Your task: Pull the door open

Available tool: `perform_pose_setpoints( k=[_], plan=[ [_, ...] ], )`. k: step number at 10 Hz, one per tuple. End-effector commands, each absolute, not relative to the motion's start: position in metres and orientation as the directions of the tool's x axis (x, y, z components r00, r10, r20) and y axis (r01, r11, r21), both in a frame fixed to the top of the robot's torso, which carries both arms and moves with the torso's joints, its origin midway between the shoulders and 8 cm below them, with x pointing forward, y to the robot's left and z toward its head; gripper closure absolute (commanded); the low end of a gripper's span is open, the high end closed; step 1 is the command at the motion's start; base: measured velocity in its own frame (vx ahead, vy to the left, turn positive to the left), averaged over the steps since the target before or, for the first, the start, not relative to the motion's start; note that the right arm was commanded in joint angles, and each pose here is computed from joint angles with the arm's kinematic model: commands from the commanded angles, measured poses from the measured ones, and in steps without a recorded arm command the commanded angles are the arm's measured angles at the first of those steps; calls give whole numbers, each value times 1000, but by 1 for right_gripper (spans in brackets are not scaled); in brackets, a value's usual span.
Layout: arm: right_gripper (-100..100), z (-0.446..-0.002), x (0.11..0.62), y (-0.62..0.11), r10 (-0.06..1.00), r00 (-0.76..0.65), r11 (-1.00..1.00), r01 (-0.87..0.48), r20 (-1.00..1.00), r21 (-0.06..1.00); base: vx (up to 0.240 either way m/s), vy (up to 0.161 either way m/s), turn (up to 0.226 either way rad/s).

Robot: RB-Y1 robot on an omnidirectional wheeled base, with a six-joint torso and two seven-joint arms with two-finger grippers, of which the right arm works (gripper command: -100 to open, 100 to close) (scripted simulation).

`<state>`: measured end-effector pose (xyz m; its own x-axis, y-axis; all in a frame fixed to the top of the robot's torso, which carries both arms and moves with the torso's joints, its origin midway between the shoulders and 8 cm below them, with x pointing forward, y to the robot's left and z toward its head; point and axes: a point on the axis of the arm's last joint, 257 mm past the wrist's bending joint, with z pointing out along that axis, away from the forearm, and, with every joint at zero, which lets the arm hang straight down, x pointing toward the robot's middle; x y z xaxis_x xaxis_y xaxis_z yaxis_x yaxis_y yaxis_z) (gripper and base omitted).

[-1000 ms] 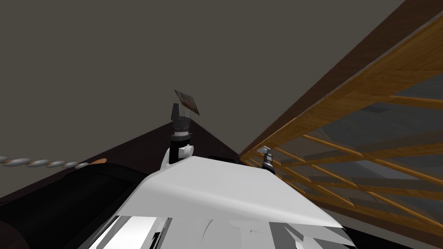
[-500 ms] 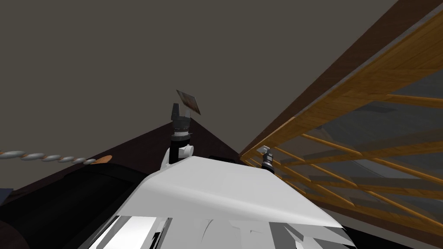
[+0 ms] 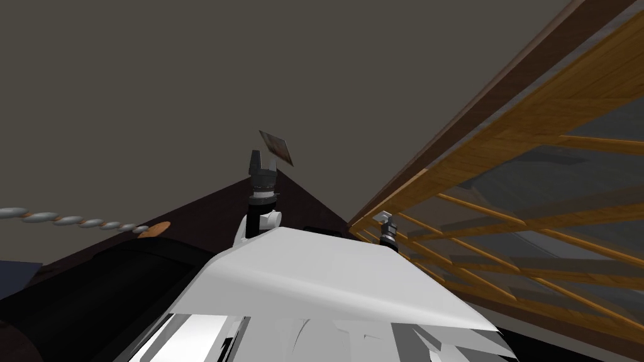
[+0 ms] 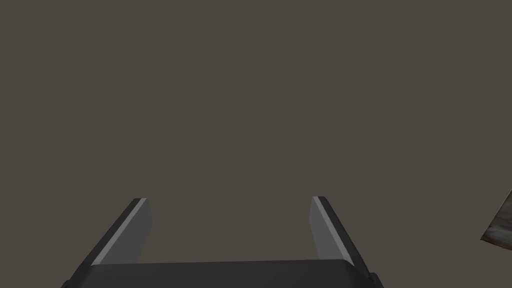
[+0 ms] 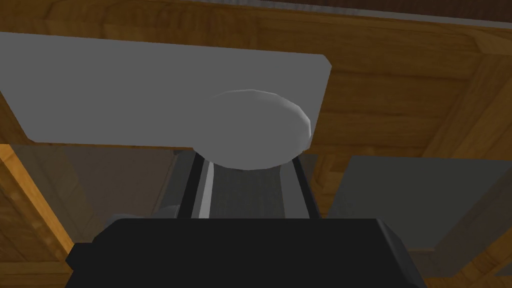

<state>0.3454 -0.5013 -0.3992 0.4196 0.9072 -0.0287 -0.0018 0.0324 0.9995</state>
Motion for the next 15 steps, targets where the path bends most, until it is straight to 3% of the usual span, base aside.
perform_pose_setpoints(
  k=[1,5,6,15],
  plan=[
    [100,-399,350,-496,908,416,-26,-32,37,999,-55,-9,50],
    [100,-399,352,-496,898,415,-128,-79,149,989,-52,-13,42],
    [-100,-400,351,-499,890,423,-148,-85,170,985,-52,-13,3],
    [-100,-401,368,-484,818,398,-367,-198,416,909,-58,-1,7]
  ],
)
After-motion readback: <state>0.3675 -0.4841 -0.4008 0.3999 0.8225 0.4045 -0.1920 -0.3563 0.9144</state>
